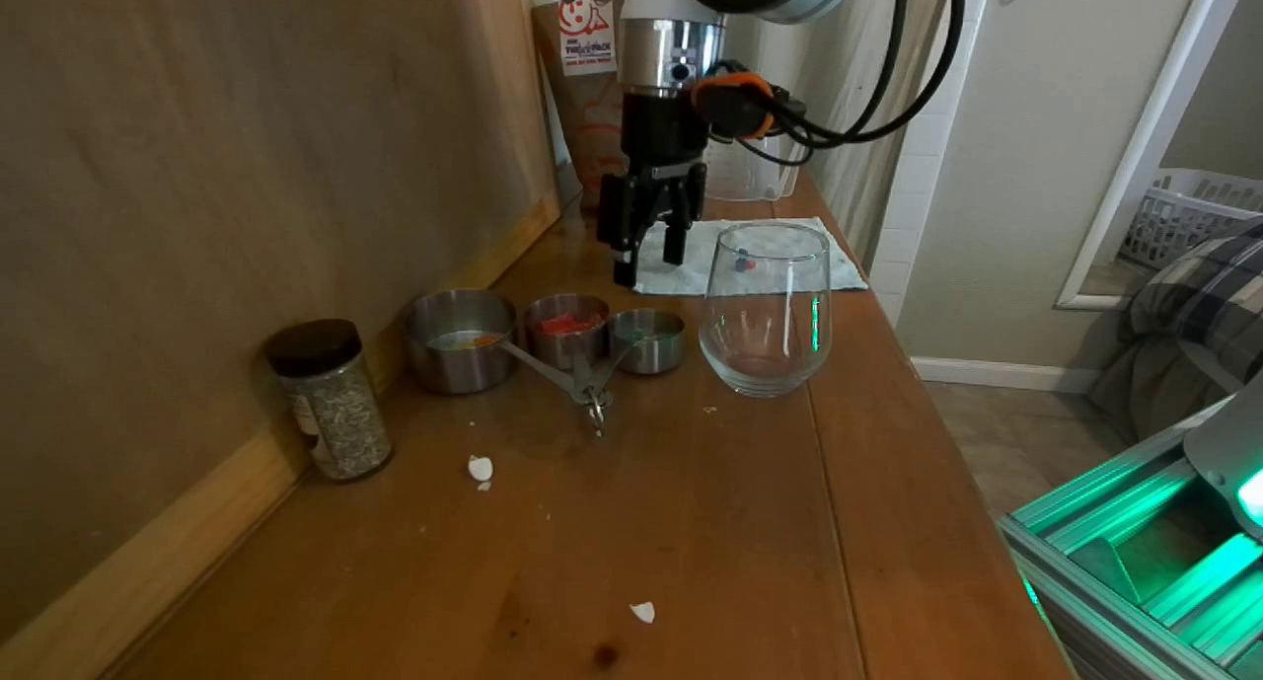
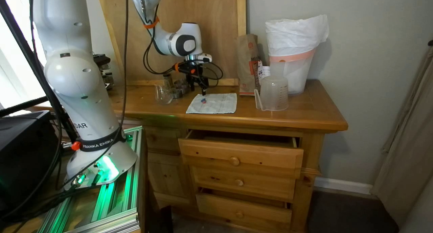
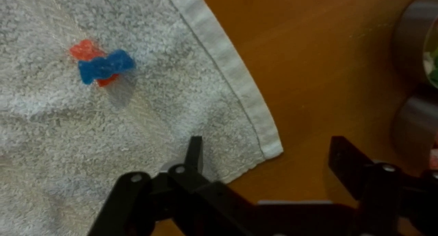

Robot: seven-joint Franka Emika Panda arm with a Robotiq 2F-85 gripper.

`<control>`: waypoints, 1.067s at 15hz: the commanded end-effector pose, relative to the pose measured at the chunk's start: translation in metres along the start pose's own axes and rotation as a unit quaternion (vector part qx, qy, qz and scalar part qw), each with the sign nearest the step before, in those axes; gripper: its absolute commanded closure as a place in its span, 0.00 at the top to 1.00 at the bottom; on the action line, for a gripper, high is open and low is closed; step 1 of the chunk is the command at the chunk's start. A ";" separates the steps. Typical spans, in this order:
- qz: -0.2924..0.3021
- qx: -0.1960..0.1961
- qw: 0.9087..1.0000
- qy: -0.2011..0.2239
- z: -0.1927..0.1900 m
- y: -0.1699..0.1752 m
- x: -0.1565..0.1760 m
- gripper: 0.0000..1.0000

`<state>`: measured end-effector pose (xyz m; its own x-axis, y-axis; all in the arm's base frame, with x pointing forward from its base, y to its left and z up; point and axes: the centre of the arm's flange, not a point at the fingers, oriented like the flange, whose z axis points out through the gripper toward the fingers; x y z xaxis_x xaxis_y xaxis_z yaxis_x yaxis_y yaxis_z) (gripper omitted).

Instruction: Pick up the gummy bear on the table and place it in the center of the white cloth, fold the white cloth diagonally in half, fold it diagonally again into a quarter

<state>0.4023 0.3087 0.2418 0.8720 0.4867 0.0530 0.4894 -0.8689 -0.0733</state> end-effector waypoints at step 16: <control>-0.006 -0.030 0.999 -0.014 0.009 -0.009 0.009 0.59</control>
<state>0.4010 0.3139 0.2364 0.8630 0.5039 0.0365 0.5050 -0.8626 -0.0320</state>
